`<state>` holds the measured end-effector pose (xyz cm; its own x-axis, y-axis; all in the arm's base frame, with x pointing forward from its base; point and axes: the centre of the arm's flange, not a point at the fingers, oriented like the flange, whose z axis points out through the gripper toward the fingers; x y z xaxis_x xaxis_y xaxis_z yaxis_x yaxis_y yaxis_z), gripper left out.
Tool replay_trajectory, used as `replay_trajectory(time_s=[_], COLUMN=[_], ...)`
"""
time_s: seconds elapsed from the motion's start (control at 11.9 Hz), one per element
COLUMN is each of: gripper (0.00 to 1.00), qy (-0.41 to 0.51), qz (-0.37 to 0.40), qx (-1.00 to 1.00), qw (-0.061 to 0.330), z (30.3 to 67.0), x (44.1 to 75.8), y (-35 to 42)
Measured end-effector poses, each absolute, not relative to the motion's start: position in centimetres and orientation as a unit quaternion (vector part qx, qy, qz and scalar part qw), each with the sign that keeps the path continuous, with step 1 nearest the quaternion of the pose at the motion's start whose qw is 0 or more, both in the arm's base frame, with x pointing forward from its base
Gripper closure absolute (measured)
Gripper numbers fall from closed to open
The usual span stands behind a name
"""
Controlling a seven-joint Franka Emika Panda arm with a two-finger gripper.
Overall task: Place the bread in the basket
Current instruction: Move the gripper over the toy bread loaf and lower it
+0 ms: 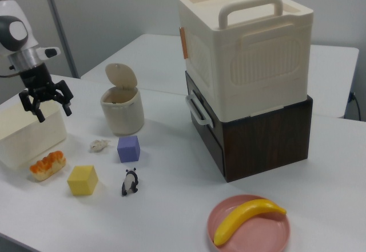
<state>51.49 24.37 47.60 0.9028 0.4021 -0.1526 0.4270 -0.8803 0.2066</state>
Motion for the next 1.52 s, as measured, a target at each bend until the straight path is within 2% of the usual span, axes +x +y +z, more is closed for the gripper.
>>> replay_trajectory(time_s=[0.25,0.84,1.52], gripper=[0.00,0.00,0.00], qy=[0.264,0.403,0.418], qz=[-0.058,-0.060,-0.071], qx=[0.955,0.908,0.900], qw=[0.117,0.100,0.097], z=[45.9,43.3,42.4], x=[50.2,49.5,49.8], y=[26.8,29.5,29.0])
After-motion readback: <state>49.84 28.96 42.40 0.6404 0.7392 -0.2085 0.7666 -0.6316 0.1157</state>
